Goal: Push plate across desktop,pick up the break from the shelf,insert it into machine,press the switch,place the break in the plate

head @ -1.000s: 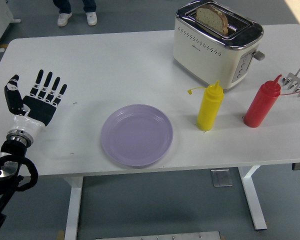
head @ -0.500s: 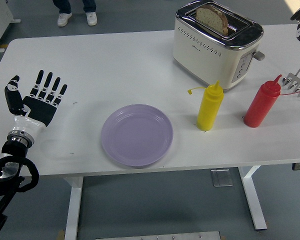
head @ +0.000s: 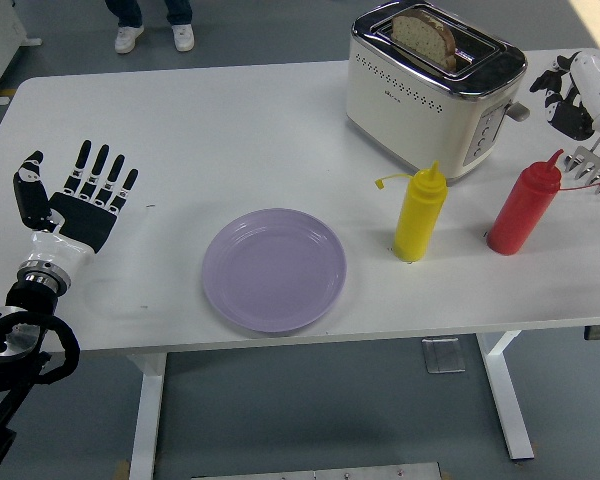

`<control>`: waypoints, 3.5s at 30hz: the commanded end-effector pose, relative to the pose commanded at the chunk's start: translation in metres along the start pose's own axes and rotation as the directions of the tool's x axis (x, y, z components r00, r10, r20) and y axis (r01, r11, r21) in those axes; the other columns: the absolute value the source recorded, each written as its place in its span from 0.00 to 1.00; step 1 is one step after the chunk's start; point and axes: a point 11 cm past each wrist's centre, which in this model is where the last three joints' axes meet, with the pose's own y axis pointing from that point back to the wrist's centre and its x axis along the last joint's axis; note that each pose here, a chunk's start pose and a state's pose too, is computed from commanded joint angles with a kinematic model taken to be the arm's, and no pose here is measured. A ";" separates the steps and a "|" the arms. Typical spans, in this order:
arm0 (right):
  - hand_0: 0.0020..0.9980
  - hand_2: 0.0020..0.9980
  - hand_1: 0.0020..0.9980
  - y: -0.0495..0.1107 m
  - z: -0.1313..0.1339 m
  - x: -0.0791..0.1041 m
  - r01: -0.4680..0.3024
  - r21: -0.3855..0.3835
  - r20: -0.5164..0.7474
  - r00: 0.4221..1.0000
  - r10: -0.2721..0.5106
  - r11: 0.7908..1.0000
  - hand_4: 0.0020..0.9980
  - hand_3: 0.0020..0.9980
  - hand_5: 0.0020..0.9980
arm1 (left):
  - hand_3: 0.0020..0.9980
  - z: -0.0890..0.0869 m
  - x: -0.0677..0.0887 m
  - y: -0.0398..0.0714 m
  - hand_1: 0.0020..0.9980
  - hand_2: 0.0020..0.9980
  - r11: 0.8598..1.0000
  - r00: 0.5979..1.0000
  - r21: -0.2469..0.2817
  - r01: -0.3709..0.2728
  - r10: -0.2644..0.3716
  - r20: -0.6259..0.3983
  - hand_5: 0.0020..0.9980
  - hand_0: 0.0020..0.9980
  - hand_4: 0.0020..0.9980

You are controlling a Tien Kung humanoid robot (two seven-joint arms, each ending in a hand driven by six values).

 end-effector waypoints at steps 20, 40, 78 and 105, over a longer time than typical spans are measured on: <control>0.19 0.55 0.27 -0.008 0.010 -0.041 0.076 0.023 -0.052 0.996 -0.075 0.997 0.07 0.46 0.00 | 0.71 -0.001 0.001 -0.001 0.76 0.73 1.000 1.000 0.015 -0.005 0.005 -0.015 1.00 0.82 0.65; 0.20 0.54 0.27 -0.001 0.013 -0.065 0.138 0.009 -0.023 0.990 -0.138 0.990 0.07 0.45 0.00 | 0.71 -0.002 0.001 -0.001 0.76 0.73 1.000 1.000 0.016 -0.006 0.007 -0.018 1.00 0.82 0.65; 0.23 0.57 0.31 -0.002 0.008 -0.068 0.125 0.011 0.054 0.991 -0.125 0.992 0.07 0.47 0.00 | 0.71 -0.001 0.002 -0.002 0.76 0.72 1.000 1.000 0.015 -0.011 0.012 -0.024 1.00 0.82 0.65; 0.26 0.57 0.34 -0.020 -0.009 0.050 -0.136 0.050 0.160 0.979 0.127 0.989 0.07 0.48 0.00 | 0.71 -0.004 0.002 -0.001 0.76 0.72 1.000 0.999 0.023 -0.012 0.013 -0.029 1.00 0.81 0.64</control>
